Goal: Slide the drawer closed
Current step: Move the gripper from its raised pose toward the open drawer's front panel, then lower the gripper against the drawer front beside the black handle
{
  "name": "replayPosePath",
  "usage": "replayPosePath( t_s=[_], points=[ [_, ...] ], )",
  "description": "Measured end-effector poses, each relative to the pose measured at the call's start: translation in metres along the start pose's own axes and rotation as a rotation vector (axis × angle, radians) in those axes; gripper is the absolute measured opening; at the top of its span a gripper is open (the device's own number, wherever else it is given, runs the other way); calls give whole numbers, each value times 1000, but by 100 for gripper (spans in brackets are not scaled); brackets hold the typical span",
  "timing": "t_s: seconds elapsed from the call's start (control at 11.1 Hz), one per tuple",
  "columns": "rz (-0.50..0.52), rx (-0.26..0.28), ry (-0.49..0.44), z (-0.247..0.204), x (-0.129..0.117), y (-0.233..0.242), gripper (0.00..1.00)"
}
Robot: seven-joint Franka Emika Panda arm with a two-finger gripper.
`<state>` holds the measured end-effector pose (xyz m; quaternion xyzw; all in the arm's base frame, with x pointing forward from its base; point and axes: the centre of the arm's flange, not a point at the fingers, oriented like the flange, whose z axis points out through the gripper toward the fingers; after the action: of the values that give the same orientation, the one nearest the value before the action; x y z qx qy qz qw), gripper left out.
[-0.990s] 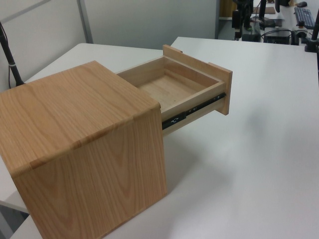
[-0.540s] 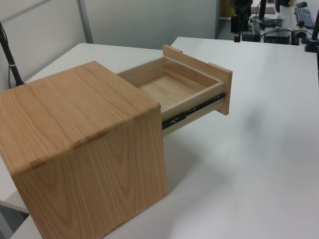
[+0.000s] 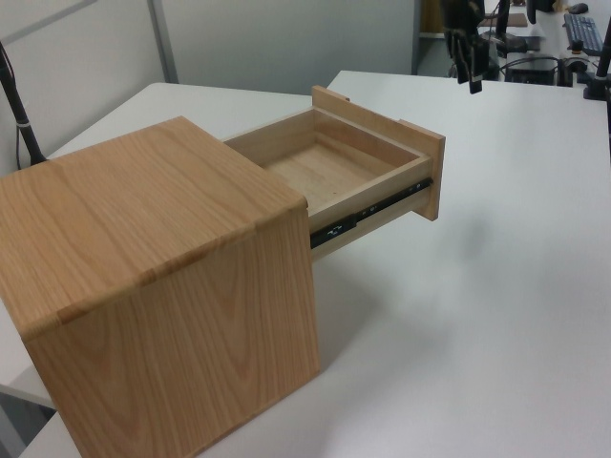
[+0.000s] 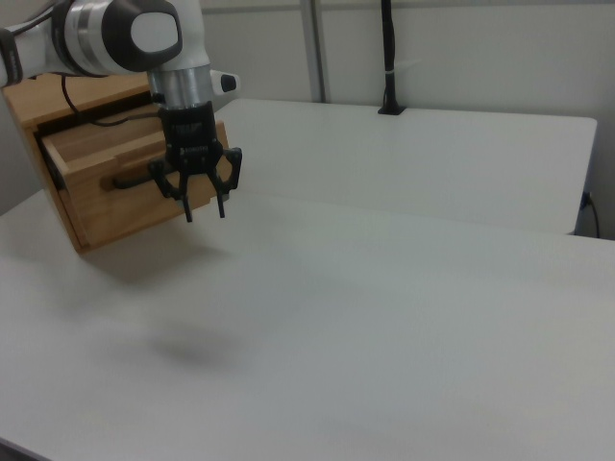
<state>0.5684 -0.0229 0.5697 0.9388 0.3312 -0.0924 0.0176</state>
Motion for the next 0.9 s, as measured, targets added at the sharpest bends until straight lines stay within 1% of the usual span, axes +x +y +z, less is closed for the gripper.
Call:
replayPosePath(
  t_s=[0.09, 0.18, 0.27, 0.36, 0.45, 0.63, 0.72, 0.81, 0.9],
  points=[
    [-83, 0, 0, 0, 0, 0, 37],
    [-140, 0, -1, 0, 1, 0, 21],
    [-175, 1, -1, 1, 3, -3, 7],
    [-204, -4, 1, 0, 11, -9, 1],
    [-235, -20, 10, 0, 24, -20, 1],
    [-301, -52, 47, 6, 64, -44, 0],
    [-324, -46, 83, 10, 82, -56, 0],
    [-324, -32, 134, 8, 97, -63, 0],
    [-320, -29, 173, 1, 106, -64, 0]
  ],
)
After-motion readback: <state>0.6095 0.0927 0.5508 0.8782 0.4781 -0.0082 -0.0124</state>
